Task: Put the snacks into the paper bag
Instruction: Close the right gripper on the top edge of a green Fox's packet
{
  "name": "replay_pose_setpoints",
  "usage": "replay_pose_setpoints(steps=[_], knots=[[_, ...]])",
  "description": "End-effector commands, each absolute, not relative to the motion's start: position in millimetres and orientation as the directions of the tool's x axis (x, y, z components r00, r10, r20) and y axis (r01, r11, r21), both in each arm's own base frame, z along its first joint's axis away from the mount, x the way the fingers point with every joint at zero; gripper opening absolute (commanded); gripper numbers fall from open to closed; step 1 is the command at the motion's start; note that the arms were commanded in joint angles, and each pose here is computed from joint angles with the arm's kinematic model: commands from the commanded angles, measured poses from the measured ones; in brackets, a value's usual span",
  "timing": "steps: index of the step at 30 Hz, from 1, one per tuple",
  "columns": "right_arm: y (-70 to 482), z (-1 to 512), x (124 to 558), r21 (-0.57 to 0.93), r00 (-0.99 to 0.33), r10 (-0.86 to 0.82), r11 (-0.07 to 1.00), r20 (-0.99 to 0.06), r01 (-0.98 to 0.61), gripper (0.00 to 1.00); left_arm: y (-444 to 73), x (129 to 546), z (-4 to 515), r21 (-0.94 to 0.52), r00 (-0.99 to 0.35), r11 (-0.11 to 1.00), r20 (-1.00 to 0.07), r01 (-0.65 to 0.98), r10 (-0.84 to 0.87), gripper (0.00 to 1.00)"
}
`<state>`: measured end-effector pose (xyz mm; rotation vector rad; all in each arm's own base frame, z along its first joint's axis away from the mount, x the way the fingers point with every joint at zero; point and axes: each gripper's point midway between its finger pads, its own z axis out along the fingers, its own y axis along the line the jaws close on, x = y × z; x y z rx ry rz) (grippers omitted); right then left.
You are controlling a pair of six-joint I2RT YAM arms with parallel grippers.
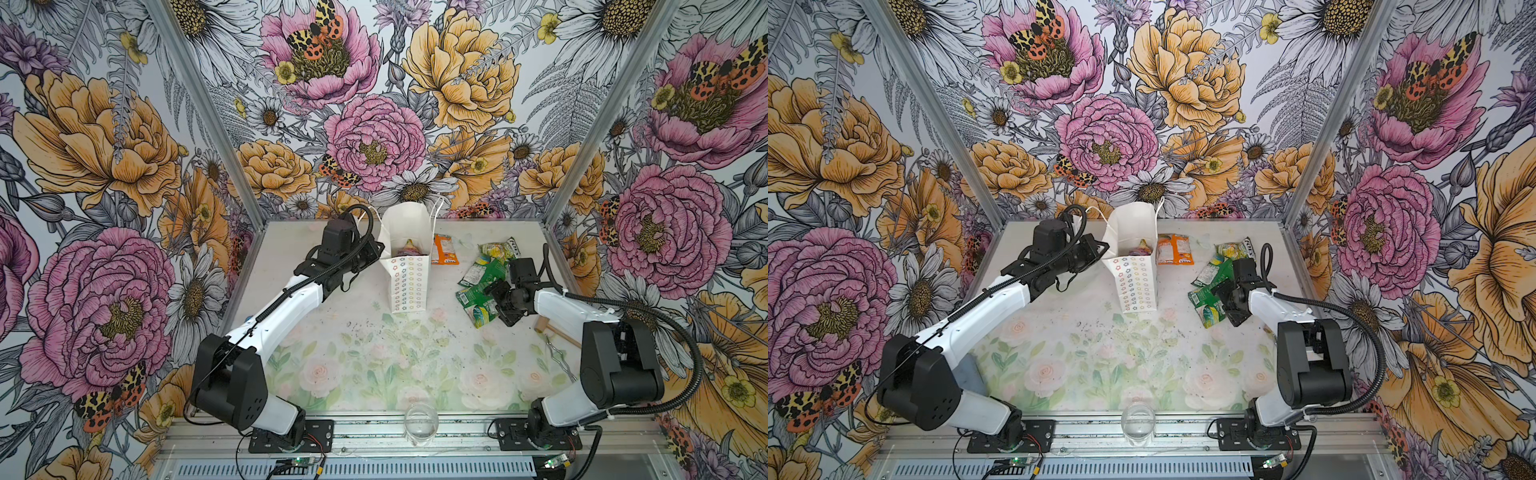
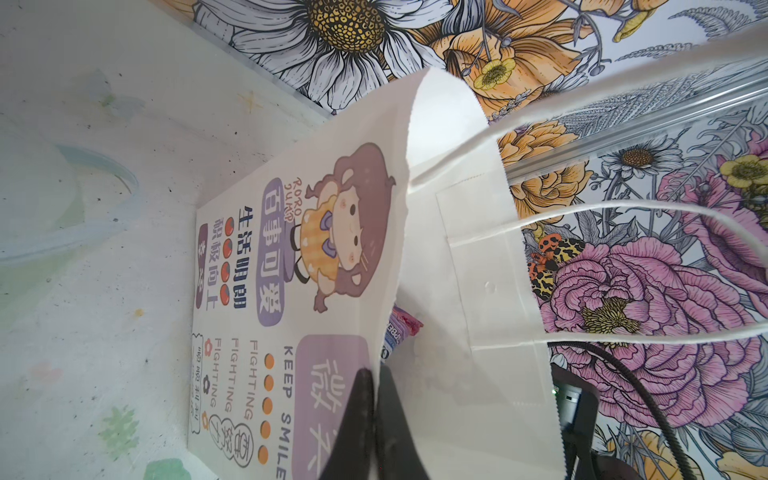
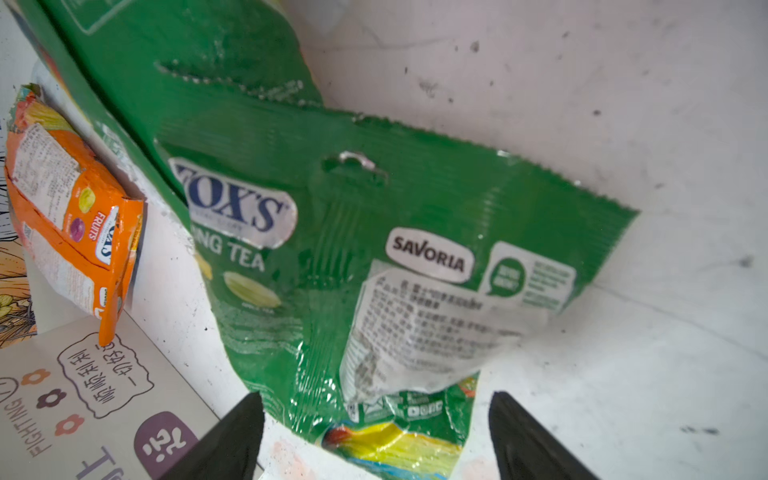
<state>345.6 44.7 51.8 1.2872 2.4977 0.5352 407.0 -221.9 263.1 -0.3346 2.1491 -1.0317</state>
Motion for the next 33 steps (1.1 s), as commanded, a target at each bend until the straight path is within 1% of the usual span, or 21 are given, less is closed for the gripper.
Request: replay_pose_setpoints(steps=[1, 10, 20, 27, 33], knots=[[45, 59, 364, 0.477, -0.573, 0.813, 0.545, -0.101, 0.689, 0.87, -218, 417, 267, -0.771, -0.686, 0.633, -0.499, 0.073, -0.529, 0.05], [43, 38, 368, 0.435, -0.578, 0.812, 0.549, -0.077, 0.714, 0.87, -216, 416, 265, -0.771, -0.683, 0.635, -0.496, 0.061, -0.537, 0.05], [42, 11, 359, 0.382, -0.58, 0.814, 0.548, -0.039, 0.744, 0.81, -216, 413, 262, -0.77, -0.686, 0.635, -0.493, 0.057, -0.535, 0.05], [41, 7, 352, 0.37, -0.579, 0.814, 0.55, -0.039, 0.748, 0.71, -215, 414, 263, -0.768, -0.684, 0.637, -0.497, 0.06, -0.534, 0.05], [42, 7, 350, 0.372, -0.588, 0.808, 0.558, -0.038, 0.742, 0.57, -216, 415, 262, -0.77, -0.687, 0.636, -0.494, 0.061, -0.533, 0.05]])
